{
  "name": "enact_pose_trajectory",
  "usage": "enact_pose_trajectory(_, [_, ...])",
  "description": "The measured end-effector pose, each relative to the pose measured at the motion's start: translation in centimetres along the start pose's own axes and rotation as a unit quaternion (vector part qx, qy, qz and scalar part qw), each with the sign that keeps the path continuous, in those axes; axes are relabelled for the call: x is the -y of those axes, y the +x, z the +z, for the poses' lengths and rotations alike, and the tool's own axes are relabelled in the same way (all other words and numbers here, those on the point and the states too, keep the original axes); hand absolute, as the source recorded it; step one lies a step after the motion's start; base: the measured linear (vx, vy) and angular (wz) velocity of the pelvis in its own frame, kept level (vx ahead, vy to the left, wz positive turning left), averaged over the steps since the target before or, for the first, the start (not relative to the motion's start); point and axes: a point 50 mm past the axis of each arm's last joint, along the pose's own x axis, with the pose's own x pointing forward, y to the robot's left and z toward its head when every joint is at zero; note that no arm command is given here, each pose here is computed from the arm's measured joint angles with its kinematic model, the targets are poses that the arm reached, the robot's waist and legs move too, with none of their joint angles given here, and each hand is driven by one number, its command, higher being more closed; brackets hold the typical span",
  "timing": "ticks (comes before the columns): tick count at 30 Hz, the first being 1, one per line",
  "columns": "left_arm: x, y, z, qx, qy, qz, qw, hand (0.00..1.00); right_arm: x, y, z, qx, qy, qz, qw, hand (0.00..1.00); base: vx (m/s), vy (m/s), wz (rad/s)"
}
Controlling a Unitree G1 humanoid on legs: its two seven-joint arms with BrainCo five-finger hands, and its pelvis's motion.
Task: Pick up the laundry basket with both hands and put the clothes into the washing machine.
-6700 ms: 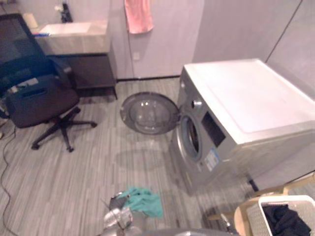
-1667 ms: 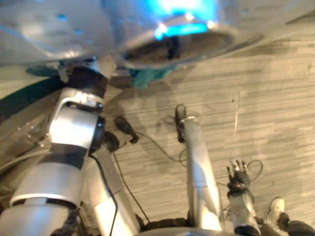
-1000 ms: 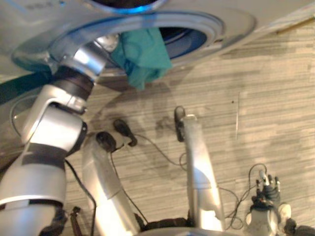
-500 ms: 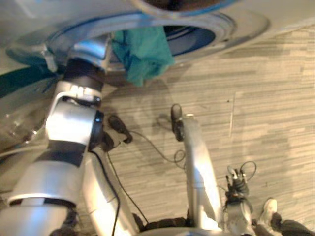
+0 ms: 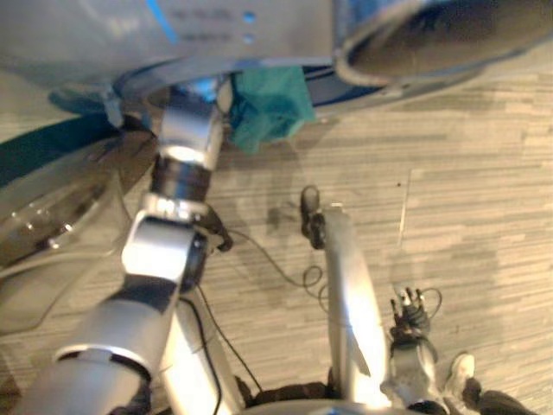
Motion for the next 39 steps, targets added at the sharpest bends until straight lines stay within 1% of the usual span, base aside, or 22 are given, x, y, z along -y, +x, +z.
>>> enact_pose_trajectory(1, [-0.5, -0.6, -0.9, -0.013, 0.000, 0.009, 1.000, 0.00, -0.2, 0.0, 0.1, 0.002, -0.002, 0.004, 1.000, 0.00, 0.00, -0.034, 0.23])
enact_pose_trajectory(4, [-0.2, -2.9, -1.5, -0.013, -0.007, 0.002, 1.000, 0.00, -0.8, 0.1, 0.3, 0.008, 0.001, 0.014, 1.000, 0.00, -0.01, -0.042, 0.17])
enact_pose_trajectory(7, [-0.9, -4.7, -2.9, -0.029, 0.000, 0.020, 0.999, 0.00, -0.8, 0.0, 0.2, 0.007, 0.001, 0.014, 1.000, 0.00, 0.02, -0.054, 0.01])
enact_pose_trajectory(13, [-1.6, -6.4, -4.1, -0.054, -0.001, 0.041, 0.998, 0.00, -1.3, 0.1, 0.7, 0.021, 0.003, 0.018, 1.000, 0.00, 0.03, -0.065, 0.00])
enact_pose_trajectory(19, [-1.2, -7.9, -4.7, -0.075, -0.015, 0.039, 0.996, 0.00, -1.4, 0.1, 0.8, 0.025, 0.000, 0.018, 1.000, 0.00, 0.02, -0.077, 0.06])
enact_pose_trajectory(22, [-1.1, -9.1, -5.6, -0.088, -0.003, 0.028, 0.996, 0.00, -1.3, 0.1, 0.9, 0.026, 0.001, 0.011, 1.000, 0.00, 0.01, -0.052, 0.07])
enact_pose_trajectory(26, [-0.1, -10.9, -6.7, -0.107, 0.015, -0.003, 0.994, 0.00, -1.0, 0.1, 1.1, 0.029, 0.003, 0.002, 1.000, 0.00, 0.00, -0.049, 0.12])
enact_pose_trajectory(30, [0.0, -13.5, -10.9, -0.183, 0.084, -0.038, 0.979, 0.00, -1.0, 0.2, 1.2, 0.031, 0.002, 0.003, 0.999, 0.00, -0.01, -0.028, 0.07])
enact_pose_trajectory(34, [1.5, -13.4, -11.7, -0.183, 0.122, -0.074, 0.973, 0.00, -1.3, 0.4, 1.3, 0.034, 0.003, 0.006, 0.999, 0.00, -0.03, -0.015, 0.05])
enact_pose_trajectory(39, [3.2, -11.6, -10.6, -0.148, 0.117, -0.087, 0.978, 0.00, -1.3, 0.9, 2.0, 0.037, -0.012, 0.011, 0.999, 0.00, -0.06, -0.003, -0.05])
